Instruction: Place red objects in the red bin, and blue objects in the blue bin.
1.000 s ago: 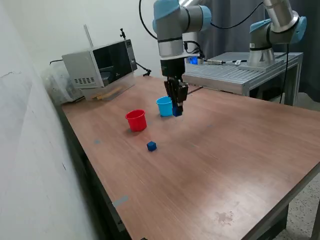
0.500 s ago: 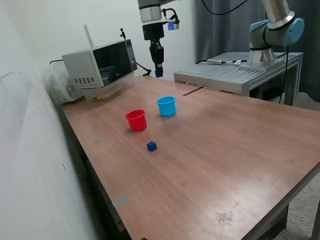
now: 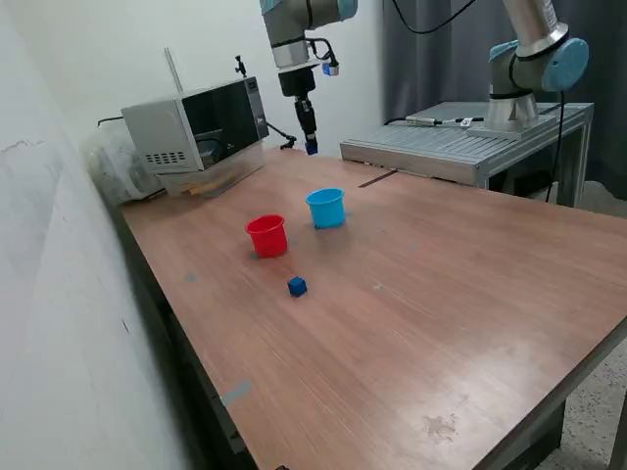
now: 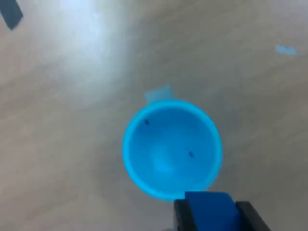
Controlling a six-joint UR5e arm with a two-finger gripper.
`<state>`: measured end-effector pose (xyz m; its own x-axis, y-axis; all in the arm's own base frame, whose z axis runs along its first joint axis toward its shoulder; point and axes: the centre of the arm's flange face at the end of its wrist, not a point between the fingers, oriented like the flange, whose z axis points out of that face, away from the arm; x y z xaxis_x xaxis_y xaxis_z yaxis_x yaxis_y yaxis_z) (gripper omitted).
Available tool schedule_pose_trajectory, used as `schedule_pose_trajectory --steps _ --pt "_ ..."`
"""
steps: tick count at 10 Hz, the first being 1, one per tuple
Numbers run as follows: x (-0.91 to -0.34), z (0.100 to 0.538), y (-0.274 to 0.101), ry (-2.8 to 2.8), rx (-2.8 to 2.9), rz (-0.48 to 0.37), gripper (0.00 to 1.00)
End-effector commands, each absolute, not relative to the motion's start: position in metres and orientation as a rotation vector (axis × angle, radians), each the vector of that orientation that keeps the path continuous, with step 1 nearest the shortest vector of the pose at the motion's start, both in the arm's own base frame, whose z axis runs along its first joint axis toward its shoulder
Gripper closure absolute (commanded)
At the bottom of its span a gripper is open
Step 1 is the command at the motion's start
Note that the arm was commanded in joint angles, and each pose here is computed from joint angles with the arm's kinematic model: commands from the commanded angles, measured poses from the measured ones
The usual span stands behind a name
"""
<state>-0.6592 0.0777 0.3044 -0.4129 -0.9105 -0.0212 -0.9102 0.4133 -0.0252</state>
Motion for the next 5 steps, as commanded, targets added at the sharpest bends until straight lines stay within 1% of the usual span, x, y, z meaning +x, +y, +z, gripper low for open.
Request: schedule_pose_trajectory --steps 1,2,3,4,5 --pt "-0.64 0.268 0.078 2.587 -1.676 -0.061 1.0" --pt "-0.638 0.262 0.074 2.581 -1.681 -0.068 1.0" --pt "-0.64 0.257 0.073 2.587 -1.69 -0.05 1.0" --pt "-0.639 0.248 0.073 2.583 -1.687 -0.058 1.0" --pt "-0.641 0.245 0.073 2.594 -1.697 -0.036 1.0"
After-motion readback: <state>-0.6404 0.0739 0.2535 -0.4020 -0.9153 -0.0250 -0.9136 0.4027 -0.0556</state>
